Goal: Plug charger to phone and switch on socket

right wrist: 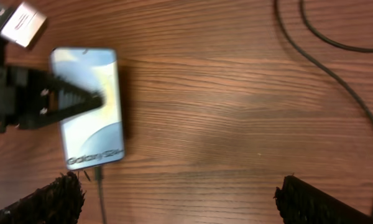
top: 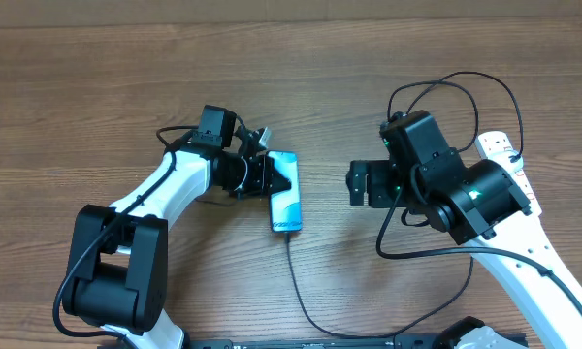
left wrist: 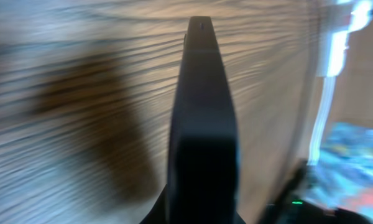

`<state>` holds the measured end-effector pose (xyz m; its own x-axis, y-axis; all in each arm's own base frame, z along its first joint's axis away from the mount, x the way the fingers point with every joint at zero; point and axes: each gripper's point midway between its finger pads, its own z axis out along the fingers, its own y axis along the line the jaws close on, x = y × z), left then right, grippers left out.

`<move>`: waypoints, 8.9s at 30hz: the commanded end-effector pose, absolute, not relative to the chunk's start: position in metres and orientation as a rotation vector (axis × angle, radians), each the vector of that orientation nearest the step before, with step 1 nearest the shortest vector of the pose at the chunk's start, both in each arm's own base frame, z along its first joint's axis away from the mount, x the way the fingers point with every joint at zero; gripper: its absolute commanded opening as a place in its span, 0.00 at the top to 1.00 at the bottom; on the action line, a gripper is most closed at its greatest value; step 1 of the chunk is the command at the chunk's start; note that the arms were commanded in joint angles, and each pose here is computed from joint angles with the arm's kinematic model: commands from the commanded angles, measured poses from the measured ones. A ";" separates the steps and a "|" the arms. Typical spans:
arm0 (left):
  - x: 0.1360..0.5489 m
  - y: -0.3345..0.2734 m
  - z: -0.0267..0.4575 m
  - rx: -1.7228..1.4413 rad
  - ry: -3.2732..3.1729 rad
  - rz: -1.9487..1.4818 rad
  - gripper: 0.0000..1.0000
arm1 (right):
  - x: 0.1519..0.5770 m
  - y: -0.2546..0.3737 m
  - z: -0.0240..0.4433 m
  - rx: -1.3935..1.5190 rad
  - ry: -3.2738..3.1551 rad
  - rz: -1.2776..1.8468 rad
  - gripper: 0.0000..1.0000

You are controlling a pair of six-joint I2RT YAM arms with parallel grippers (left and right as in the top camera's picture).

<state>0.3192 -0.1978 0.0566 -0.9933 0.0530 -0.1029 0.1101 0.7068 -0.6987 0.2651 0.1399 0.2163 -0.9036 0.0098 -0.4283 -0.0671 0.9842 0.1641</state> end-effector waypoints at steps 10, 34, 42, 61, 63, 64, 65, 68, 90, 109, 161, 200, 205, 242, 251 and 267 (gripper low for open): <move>0.326 -0.161 0.037 0.264 2.788 -1.181 0.96 | 0.263 0.132 0.222 0.137 2.683 0.245 0.00; 0.293 -0.105 -0.046 0.164 3.075 -1.068 0.93 | 0.263 0.132 0.221 0.132 2.686 0.242 0.00; 0.295 -0.088 -0.058 0.143 3.137 -0.883 0.90 | 0.262 0.132 0.221 0.132 2.689 0.240 0.00; 0.291 -0.064 -0.070 0.126 3.226 -0.634 0.65 | 0.265 0.134 0.223 0.133 2.673 0.252 0.00; 0.289 -0.063 -0.070 0.192 3.223 -0.636 0.65 | 0.265 0.134 0.223 0.133 2.674 0.252 0.00; 0.288 -0.064 -0.069 0.210 3.222 -0.639 0.66 | 0.265 0.134 0.223 0.133 2.674 0.251 0.00; 0.288 -0.064 -0.069 0.225 3.219 -0.641 0.66 | 0.265 0.134 0.223 0.133 2.674 0.252 0.00; 0.287 -0.064 -0.069 0.287 3.211 -0.647 0.68 | 0.266 0.134 0.222 0.133 2.673 0.252 0.00; 0.295 -0.061 -0.061 0.168 3.243 -0.614 0.58 | 0.275 0.139 0.190 0.138 2.778 0.174 0.00; 0.335 -0.057 -0.039 0.071 3.196 -0.542 0.51 | 0.301 0.154 0.204 0.138 2.656 0.265 0.00; 0.318 0.012 0.402 -0.198 1.874 0.297 0.00 | 0.274 0.113 0.227 0.175 2.608 0.102 0.00; 0.176 0.055 0.471 -0.179 1.159 0.345 0.00 | 0.182 -0.020 0.281 1.092 2.126 -0.140 0.00; 0.154 0.054 0.460 -0.188 1.110 0.336 0.00 | 0.181 -0.036 0.286 1.137 2.069 -0.205 0.00; 0.111 0.086 0.422 -0.389 1.026 0.434 0.01 | 0.295 -0.187 0.160 1.374 2.416 -0.162 0.33; 0.109 0.094 0.417 -0.438 1.039 0.470 0.01 | 0.319 -0.202 0.160 1.339 2.337 -0.173 0.96; 0.133 0.105 0.318 -0.410 1.494 0.622 0.01 | 0.338 -0.206 0.073 1.368 2.524 -0.146 0.96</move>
